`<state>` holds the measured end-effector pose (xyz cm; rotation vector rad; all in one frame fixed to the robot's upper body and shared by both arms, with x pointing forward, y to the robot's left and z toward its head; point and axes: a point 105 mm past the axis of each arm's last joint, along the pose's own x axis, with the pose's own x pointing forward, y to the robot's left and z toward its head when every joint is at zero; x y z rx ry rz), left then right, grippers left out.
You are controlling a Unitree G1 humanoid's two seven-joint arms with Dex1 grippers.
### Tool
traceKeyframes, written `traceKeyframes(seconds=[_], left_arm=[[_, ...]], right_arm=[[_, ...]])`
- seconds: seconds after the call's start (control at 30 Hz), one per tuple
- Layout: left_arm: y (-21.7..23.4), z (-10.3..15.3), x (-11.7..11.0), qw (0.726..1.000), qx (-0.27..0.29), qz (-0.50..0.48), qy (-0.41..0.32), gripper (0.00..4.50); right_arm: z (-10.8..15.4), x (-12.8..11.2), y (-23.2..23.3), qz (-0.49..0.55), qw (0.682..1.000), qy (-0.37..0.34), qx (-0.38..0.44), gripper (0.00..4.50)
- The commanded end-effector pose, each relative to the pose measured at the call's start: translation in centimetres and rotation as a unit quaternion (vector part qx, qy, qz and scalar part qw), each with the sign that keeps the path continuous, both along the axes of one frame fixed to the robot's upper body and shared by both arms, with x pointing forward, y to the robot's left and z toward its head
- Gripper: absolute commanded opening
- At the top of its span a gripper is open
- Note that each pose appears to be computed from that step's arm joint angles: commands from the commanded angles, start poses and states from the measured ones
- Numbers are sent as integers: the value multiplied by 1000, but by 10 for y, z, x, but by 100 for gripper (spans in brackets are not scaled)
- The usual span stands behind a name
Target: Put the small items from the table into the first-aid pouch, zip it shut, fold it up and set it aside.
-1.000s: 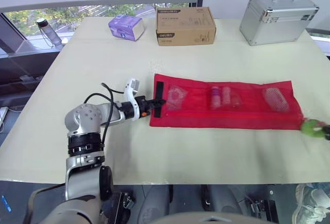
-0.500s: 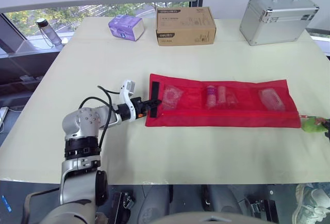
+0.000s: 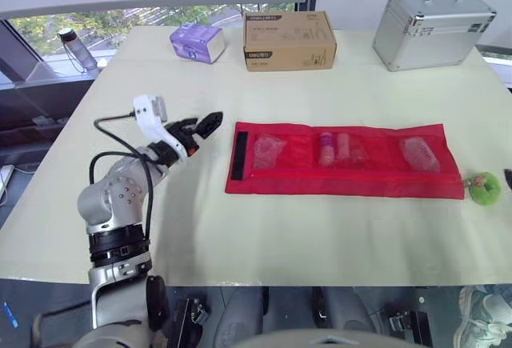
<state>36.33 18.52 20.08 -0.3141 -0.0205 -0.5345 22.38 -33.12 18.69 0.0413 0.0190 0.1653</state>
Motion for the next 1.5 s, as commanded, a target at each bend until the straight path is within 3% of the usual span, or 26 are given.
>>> traceKeyframes(seconds=[0.03,0.13,0.27,0.43,0.53,0.67,0.83,1.1,1.5], left_arm=[[-49,42,-33,979,16,-167,-117,445],[-75,50,-65,945,48,-284,-156,445],[-89,36,-105,897,97,-404,-153,445],[-86,22,-122,881,111,-443,-125,445],[-85,17,-127,875,119,-454,-117,445],[-85,13,-130,873,122,-459,-115,445],[-86,12,-131,874,124,-454,-118,445],[-87,12,-134,879,125,-444,-124,445],[-80,5,-137,882,118,-437,-130,445]], right_arm=[[5,-1,49,86,995,-31,45,450],[-13,-4,59,85,993,9,76,450],[-46,-17,67,71,992,76,73,450],[-77,-29,57,25,986,145,83,450],[-91,-31,59,21,979,176,99,450],[-101,-15,60,-20,962,185,201,450],[-107,3,67,-38,945,192,261,450],[-94,37,80,-46,907,150,391,450],[-79,54,86,-44,881,107,459,450]])
